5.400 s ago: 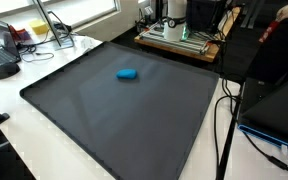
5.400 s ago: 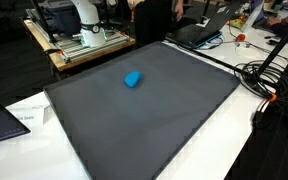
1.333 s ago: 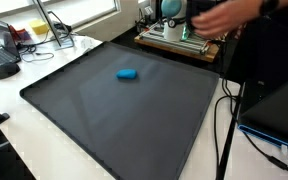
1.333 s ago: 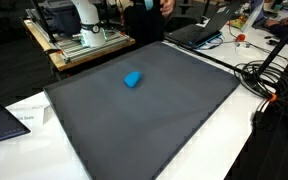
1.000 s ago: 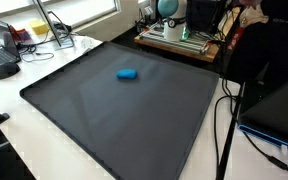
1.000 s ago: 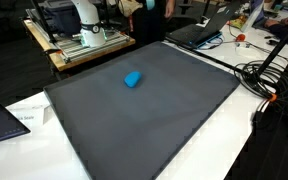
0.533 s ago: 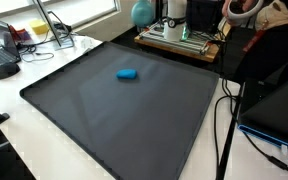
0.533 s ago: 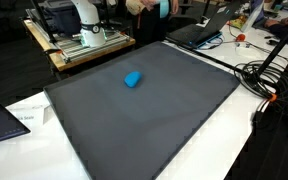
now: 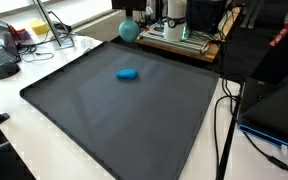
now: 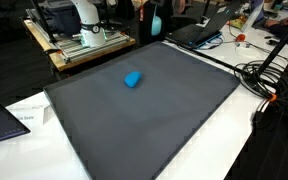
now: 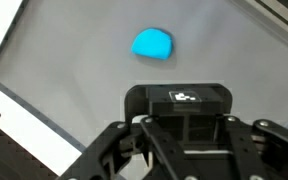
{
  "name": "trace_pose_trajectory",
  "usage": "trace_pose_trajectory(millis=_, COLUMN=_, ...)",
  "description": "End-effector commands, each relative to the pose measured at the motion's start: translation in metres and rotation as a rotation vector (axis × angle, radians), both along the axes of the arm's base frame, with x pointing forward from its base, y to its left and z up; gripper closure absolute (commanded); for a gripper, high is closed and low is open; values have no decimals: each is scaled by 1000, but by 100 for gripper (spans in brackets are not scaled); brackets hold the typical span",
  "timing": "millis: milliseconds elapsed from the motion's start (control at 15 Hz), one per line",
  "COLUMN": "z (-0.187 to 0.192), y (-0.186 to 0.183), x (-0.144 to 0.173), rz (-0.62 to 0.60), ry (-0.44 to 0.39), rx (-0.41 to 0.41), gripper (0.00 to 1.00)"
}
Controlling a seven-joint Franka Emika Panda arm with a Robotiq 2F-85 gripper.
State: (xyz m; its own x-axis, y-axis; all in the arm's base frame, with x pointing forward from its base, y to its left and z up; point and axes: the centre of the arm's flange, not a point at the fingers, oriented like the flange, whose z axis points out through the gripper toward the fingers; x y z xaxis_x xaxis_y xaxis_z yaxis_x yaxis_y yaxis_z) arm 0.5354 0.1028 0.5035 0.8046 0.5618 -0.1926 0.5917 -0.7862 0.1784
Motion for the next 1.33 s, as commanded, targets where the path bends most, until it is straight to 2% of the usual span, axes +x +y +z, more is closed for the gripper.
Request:
trace_pose_trajectory(millis=0, z=1, y=1, x=0, rz=0, ry=-1, rx=0, gripper=53)
trace_pose_trajectory(millis=333, z=2, y=1, x=0, rz=0, ry=-4, rx=1, gripper=53)
trace_pose_trajectory(millis=400, z=-1, y=-2, x=3, rz=-3, ry=15, rx=19, gripper=78)
trace_pose_trajectory(millis=1000, z=-79, y=-21, x=52, rz=-50, ry=148, rx=15, gripper=78)
trace_pose_trajectory(millis=1267, z=-117, y=-16, x=69, rz=-96, ry=196, rx=4, gripper=78)
